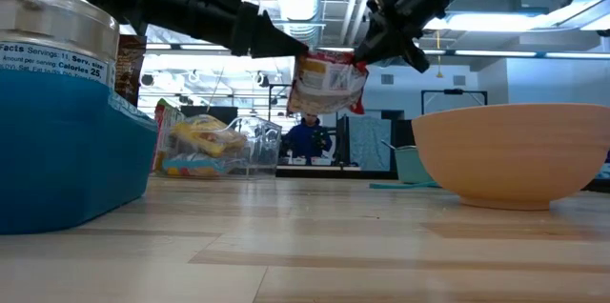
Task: Pick & Place Food Item
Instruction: Put the dark red noodle pack into the transparent bin
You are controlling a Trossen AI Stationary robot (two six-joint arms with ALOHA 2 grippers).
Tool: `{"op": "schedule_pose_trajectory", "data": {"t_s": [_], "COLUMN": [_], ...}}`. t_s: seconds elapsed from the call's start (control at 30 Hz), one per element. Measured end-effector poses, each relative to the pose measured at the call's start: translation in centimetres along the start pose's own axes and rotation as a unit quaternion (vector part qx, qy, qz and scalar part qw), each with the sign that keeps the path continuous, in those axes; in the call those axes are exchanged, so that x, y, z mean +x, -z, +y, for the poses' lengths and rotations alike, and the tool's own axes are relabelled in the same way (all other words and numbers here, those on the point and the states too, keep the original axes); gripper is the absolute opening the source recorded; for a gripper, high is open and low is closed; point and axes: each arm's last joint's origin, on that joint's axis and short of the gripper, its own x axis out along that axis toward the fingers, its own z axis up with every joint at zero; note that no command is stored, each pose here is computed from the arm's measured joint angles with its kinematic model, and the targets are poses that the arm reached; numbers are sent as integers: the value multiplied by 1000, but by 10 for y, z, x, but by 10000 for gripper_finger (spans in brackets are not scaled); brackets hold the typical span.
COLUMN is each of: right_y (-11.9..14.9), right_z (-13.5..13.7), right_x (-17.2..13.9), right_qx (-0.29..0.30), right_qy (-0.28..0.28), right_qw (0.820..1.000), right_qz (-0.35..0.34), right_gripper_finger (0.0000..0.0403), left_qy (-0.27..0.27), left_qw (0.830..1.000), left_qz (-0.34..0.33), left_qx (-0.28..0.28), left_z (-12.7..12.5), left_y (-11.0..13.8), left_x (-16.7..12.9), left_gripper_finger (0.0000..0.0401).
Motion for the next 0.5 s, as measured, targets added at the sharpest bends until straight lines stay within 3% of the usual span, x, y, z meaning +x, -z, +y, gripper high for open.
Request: {"op": "schedule_pose_trajectory", "data": {"t_s": [0.5], "right_y": [-4], "right_z": [2], "right_x": [0], "right_qx": [1], "right_qy": [-33], "right_qw": [999], "right_qz": [-7], "right_gripper_finger": [0], "left_qy": [11], "left_qw": [1000], "left_qz": [10], "left_qx": [3], "left_z": [-1], "left_y": [2], "left_x": [0], "left_gripper_finger": [246]}}
